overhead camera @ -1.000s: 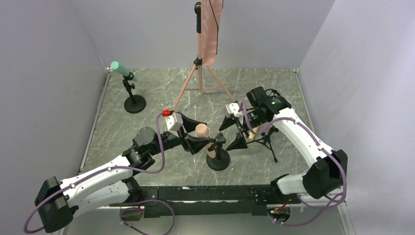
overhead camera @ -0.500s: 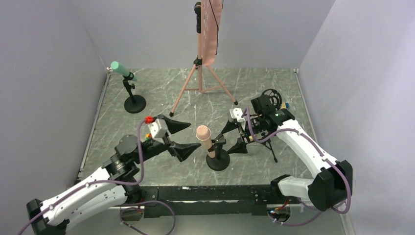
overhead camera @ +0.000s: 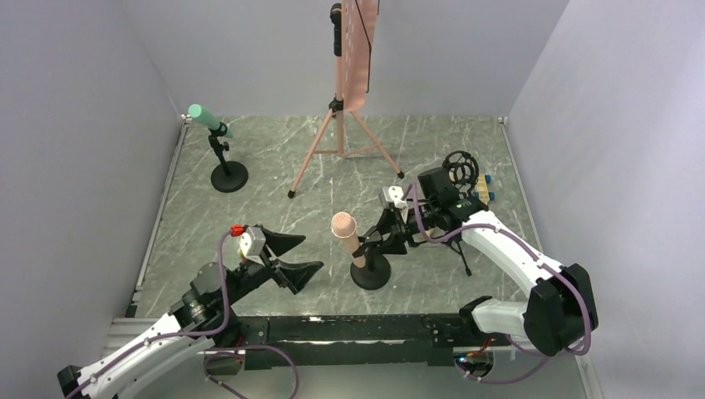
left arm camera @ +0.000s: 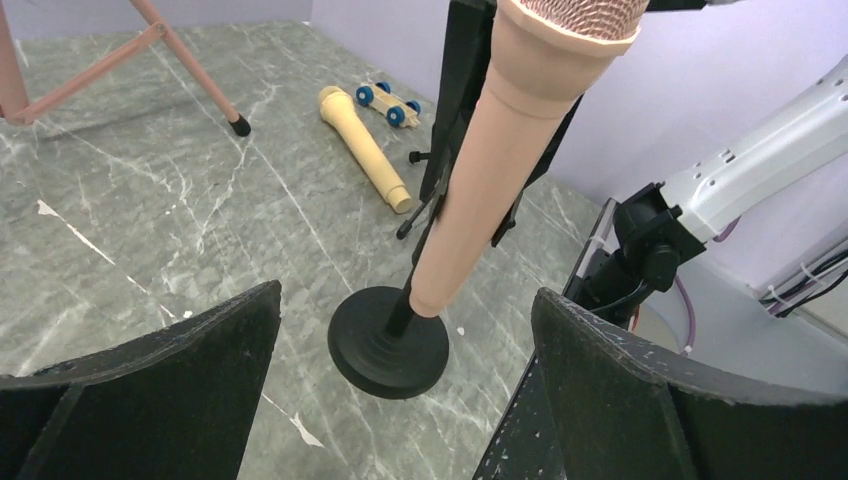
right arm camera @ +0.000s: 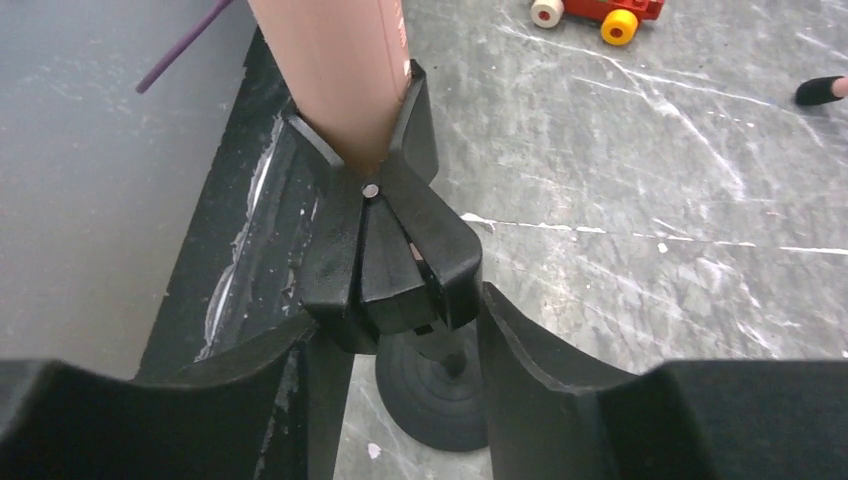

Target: Attach the microphones to the stand

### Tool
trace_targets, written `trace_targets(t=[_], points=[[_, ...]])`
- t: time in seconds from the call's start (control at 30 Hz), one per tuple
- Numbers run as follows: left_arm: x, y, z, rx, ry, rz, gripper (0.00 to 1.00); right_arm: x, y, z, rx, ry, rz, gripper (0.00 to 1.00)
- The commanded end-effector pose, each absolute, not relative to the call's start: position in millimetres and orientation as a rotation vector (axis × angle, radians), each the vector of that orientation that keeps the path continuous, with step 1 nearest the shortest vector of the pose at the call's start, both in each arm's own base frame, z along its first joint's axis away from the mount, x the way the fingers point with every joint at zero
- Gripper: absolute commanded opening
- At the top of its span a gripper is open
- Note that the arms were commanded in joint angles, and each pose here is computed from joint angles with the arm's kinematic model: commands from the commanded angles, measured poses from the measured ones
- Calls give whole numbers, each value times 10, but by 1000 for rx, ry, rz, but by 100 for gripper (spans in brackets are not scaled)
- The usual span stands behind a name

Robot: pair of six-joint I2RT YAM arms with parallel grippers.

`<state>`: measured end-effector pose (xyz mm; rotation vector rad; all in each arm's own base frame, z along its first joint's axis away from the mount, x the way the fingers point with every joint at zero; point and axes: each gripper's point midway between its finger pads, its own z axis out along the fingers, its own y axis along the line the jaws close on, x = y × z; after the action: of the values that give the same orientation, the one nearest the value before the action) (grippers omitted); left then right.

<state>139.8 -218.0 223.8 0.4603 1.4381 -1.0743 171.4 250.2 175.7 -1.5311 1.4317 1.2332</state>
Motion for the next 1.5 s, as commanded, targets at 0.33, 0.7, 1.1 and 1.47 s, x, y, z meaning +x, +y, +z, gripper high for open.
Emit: trace_targets(t=[0.33, 0.7, 1.1, 1.47], points=[[1383, -2103, 2361, 385, 1452, -1102, 99, 1700, 2668, 1975, -1518, 1332, 1304, 10], [1389, -2050, 2383, 371, 1493, -1078, 99, 2391, 2985, 2432, -1339, 1355, 1032, 4], [1475, -2046, 2225, 318, 1596, -1043, 99, 3050, 3366, 2687, -933, 1336, 867, 2], [1525, -2142, 2164, 326, 1618, -1047, 99, 3091, 3206, 2295, -762, 1369, 771, 4]])
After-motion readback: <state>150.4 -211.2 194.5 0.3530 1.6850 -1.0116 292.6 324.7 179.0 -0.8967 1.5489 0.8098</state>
